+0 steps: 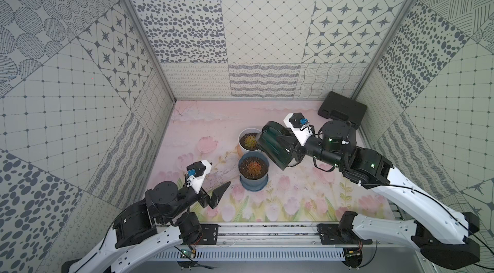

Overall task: Water the succulent around the soil edge
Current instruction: Water the soil of the potted plant with water.

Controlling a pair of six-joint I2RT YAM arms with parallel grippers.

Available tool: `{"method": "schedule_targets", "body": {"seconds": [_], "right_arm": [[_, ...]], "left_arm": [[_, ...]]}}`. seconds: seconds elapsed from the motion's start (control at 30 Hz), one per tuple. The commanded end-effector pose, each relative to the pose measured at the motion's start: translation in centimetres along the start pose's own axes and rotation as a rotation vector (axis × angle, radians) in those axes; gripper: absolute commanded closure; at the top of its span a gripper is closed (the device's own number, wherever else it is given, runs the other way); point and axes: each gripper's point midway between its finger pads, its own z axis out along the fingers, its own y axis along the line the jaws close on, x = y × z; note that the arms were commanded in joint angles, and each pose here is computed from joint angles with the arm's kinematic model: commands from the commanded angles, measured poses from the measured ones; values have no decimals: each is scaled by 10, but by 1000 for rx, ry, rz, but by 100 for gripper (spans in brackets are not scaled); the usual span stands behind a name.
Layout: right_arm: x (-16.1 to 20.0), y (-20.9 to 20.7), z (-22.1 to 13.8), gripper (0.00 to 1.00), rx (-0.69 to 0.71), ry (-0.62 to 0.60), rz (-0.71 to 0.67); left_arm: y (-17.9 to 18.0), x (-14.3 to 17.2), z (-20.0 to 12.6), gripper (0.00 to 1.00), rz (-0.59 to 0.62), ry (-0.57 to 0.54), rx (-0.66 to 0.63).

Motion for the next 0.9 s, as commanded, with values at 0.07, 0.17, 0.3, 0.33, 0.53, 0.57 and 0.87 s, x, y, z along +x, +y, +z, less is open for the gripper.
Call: {"method": "schedule_targets", "body": {"seconds": [0.07,0.17,0.3,0.33,0.53,0.57,0.87], "right_arm": [[-39,-12,-23,100,55,-127,-19],[-41,-14,-25,100,64,-132,-23],[-43,-16,-27,100,75,-134,-31],[-44,-16,-27,100,77,-132,-33],[-46,-18,-29,100,88,-126,-43],[-46,-19,-29,100,90,-124,-43],[-40,-18,-15,100,97,-88,-57]], "left_arm": [[3,-4,0,1,17,-19,-17],[3,-4,0,1,18,-19,-18],[3,-3,0,1,18,-17,-19],[3,-3,0,1,19,-18,-17],[3,-3,0,1,17,-18,-18],[3,-3,0,1,18,-18,-17],[2,-3,0,1,19,-18,-14]]}}
